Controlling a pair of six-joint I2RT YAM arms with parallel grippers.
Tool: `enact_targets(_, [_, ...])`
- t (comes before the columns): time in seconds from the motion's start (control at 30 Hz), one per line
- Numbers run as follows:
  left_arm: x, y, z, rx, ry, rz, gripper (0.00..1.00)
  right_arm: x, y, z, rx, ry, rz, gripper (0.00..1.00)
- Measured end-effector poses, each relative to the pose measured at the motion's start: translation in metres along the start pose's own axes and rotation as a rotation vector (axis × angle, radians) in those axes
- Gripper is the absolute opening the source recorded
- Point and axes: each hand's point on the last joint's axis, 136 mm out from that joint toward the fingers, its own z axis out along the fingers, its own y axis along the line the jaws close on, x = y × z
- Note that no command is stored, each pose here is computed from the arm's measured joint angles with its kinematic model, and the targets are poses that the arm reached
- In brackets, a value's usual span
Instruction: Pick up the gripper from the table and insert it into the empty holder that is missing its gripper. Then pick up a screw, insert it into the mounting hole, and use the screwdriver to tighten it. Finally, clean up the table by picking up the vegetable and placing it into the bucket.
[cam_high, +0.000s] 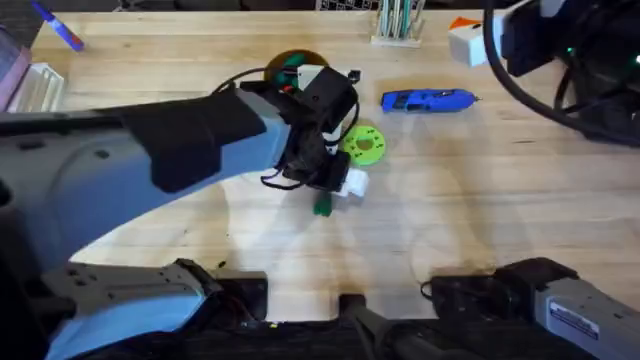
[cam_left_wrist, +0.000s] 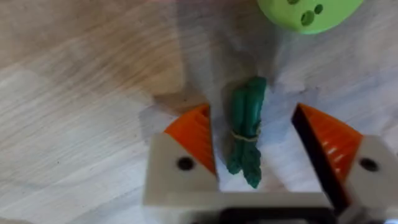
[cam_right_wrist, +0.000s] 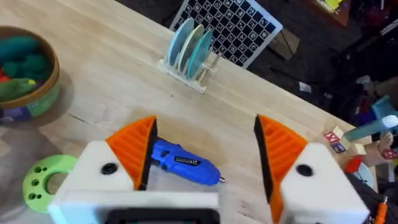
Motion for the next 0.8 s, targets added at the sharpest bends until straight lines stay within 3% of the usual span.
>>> enact_targets(0.17, [-0.002, 0.001, 0.005, -0.002, 0.014, -0.02, 0.046, 0.0, 0.0, 0.0, 0.0, 0.001, 0.002, 0.871])
enact_targets(0.3, [0.013, 0.0, -0.006, -0.018, 0.103, -0.043, 0.015, 0.0, 0.0, 0.0, -0.001, 0.001, 0.002, 0.871])
enact_targets(0.4, [0.0, -0.007, -0.028, -0.014, 0.1, -0.039, 0.014, 0.0, 0.0, 0.0, -0.001, 0.001, 0.001, 0.871])
enact_targets(0.47, [-0.028, -0.011, -0.054, -0.013, 0.019, -0.035, 0.013, 0.0, 0.0, 0.0, -0.001, 0.001, 0.002, 0.871])
enact_targets(0.57, [-0.083, -0.004, -0.097, -0.037, -0.191, -0.05, 0.012, 0.0, 0.0, 0.0, -0.001, 0.001, 0.002, 0.871])
enact_targets(0.67, [-0.135, 0.021, -0.135, -0.099, -0.423, -0.09, 0.012, 0.0, 0.0, 0.0, -0.001, 0.001, 0.002, 0.871])
enact_targets(0.8, [-0.168, 0.062, -0.152, -0.185, -0.559, -0.17, 0.011, 0.001, 0.0, 0.0, -0.001, 0.004, 0.002, 0.871])
